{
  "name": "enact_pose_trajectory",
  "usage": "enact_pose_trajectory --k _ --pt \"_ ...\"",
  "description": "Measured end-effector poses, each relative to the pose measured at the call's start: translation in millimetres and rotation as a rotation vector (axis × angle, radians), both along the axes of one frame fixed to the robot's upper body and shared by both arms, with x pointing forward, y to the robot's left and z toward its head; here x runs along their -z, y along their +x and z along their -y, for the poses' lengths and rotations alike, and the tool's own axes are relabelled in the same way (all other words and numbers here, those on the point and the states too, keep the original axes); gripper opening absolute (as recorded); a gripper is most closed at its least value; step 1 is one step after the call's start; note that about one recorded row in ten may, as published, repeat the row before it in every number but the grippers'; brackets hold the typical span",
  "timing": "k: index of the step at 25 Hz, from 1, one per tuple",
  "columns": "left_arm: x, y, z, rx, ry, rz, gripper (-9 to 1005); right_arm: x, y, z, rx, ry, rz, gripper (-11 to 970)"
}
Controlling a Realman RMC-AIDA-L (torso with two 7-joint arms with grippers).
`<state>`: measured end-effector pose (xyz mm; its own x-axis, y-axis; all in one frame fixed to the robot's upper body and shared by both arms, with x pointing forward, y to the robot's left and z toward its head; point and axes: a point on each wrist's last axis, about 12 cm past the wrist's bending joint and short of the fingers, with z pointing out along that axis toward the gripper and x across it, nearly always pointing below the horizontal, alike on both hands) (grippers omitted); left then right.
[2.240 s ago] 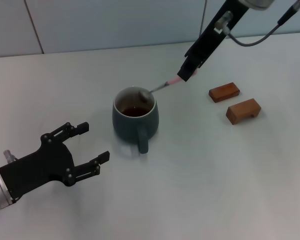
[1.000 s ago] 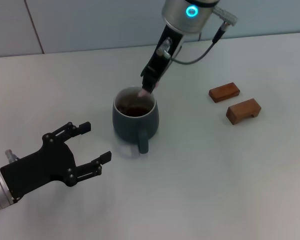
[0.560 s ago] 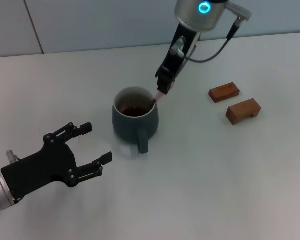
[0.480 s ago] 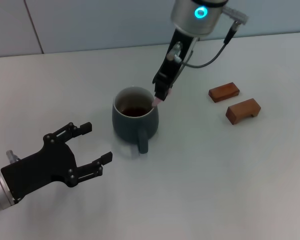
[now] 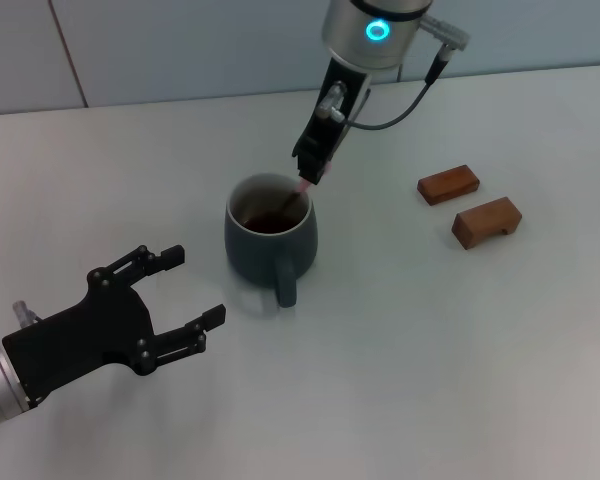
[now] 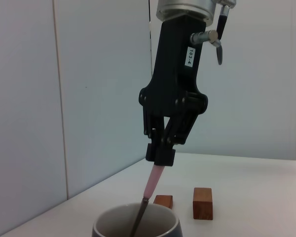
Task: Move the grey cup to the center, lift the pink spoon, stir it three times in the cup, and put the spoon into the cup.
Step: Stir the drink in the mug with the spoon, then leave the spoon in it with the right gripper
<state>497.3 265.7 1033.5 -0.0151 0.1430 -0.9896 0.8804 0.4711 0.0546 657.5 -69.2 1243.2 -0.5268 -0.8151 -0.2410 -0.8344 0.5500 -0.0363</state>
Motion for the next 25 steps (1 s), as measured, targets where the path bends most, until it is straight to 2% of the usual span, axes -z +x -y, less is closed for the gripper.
enact_pose_trajectory --k 7,13,20,25 --pt "-0.1 0.2 0 0.001 -0.001 0.001 844 2.1 -7.8 3 -0.007 -0.020 -0.066 122" --pt "0.8 -0.6 3 0.004 -0.007 -0.005 844 0.8 -3.7 -11 -0.030 0.067 -0.018 122" --pt "0.8 -0.7 3 0.005 -0.008 -0.005 844 -0.9 2.3 -1 -0.005 0.029 0.013 122" --pt "0.7 -0.7 3 0.007 -0.008 -0.005 844 2.4 -5.0 0 -0.018 0.003 -0.042 140"
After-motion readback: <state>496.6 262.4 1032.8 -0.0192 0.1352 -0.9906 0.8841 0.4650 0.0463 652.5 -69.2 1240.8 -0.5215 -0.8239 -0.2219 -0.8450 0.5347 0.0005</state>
